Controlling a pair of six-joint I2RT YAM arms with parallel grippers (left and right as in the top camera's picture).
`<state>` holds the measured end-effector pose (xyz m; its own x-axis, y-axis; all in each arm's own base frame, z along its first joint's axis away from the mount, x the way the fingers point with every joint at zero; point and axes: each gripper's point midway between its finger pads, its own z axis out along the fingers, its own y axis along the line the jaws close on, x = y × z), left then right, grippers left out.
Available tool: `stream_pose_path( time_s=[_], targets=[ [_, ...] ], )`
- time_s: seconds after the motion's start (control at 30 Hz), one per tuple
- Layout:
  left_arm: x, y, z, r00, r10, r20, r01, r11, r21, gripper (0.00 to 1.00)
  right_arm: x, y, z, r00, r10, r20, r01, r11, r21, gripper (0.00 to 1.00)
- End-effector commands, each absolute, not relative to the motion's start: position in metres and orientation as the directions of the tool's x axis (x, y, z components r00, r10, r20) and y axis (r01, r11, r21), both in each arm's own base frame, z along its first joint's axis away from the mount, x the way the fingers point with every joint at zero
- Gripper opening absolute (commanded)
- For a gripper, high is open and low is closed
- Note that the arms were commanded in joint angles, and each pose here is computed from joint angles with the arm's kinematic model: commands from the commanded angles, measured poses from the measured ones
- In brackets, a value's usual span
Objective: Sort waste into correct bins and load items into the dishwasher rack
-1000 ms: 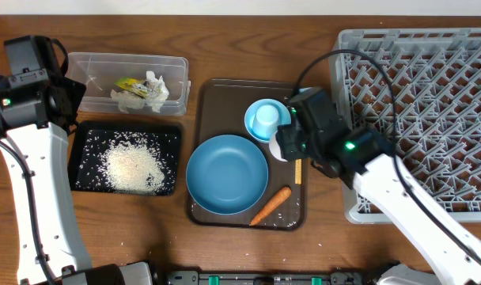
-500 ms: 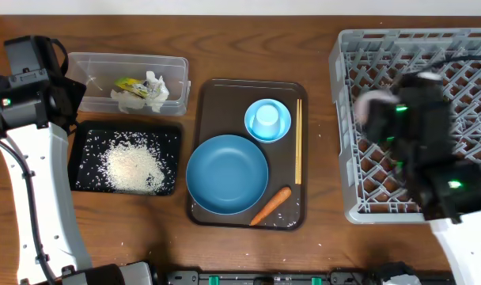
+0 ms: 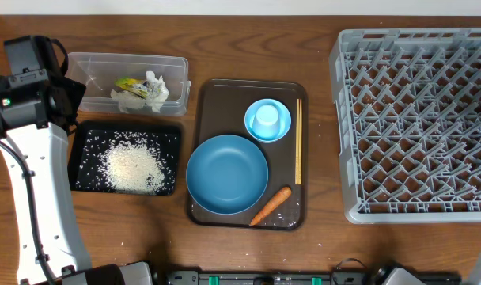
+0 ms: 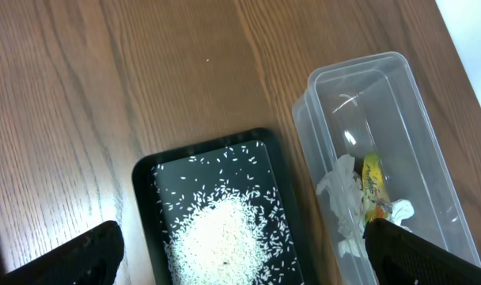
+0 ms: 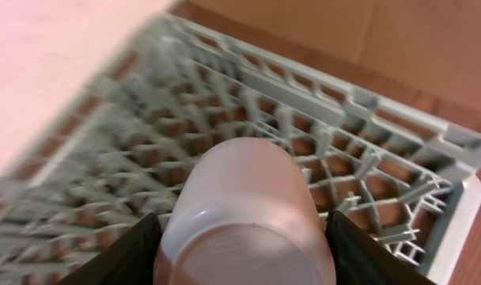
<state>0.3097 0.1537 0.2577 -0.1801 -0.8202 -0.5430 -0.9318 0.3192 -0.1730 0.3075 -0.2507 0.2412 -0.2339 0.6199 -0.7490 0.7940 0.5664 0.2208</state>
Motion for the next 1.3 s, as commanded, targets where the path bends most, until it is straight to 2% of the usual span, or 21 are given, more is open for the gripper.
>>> stream_pose_path(
  time_s=[0.0,0.07,0.13,0.2,0.27,0.37,0.53,0.7,0.83,1.03,1.27],
  targets=[
    [0.307,0.158,0.256,-0.187,-0.809,-0.557,-0.937,0.318,-0.147,0.99,0.313,-0.263,0.216,-0.270,0.674,-0.688,0.773,0.578,0.262,0.49],
    [0.307,0.158,0.256,-0.187,-0.809,-0.557,-0.937,0.318,-0.147,0.99,0.315,-0.268,0.200,-0.283,0.703,-0.652,0.776,0.568,0.275,0.51],
    [0.307,0.158,0.256,-0.187,-0.809,-0.557,-0.937,0.318,-0.147,0.99,0.315,-0.271,0.188,-0.294,0.720,-0.629,0.781,0.560,0.277,0.67],
    [0.307,0.158,0.256,-0.187,-0.809,-0.557,-0.937,0.318,-0.147,0.99,0.316,-0.271,0.181,-0.301,0.728,-0.616,0.783,0.558,0.277,0.75],
    [0.307,0.158,0.256,-0.187,-0.809,-0.557,-0.937,0.318,-0.147,0.99,0.319,-0.270,0.183,-0.302,0.727,-0.617,0.773,0.565,0.288,0.88],
    [0.307,0.158,0.256,-0.187,-0.809,-0.557,-0.937,0.318,-0.147,0.99,0.321,-0.267,0.191,-0.298,0.721,-0.626,0.758,0.577,0.304,0.96],
    [0.307,0.158,0.256,-0.187,-0.809,-0.557,-0.937,0.318,-0.147,0.99,0.335,-0.241,0.233,-0.310,0.701,-0.641,0.634,0.656,0.410,0.99],
    [0.307,0.158,0.256,-0.187,-0.809,-0.557,-0.937,0.318,-0.147,0.99,0.357,-0.149,0.314,-0.369,0.604,-0.707,0.221,0.796,0.564,0.99],
    [0.307,0.158,0.256,-0.187,-0.809,-0.557,-0.937,0.318,-0.147,0.99,0.361,-0.067,0.346,-0.437,0.501,-0.747,-0.038,0.819,0.572,0.99],
    [0.307,0.158,0.256,-0.187,-0.809,-0.557,-0.937,0.318,-0.147,0.99,0.387,0.030,0.308,-0.574,0.316,-0.756,-0.127,0.877,0.463,0.99],
    [0.307,0.158,0.256,-0.187,-0.809,-0.557,-0.937,0.318,-0.147,0.99,0.414,0.134,0.209,-0.722,0.058,-0.690,-0.157,0.957,0.245,0.99]
  ],
)
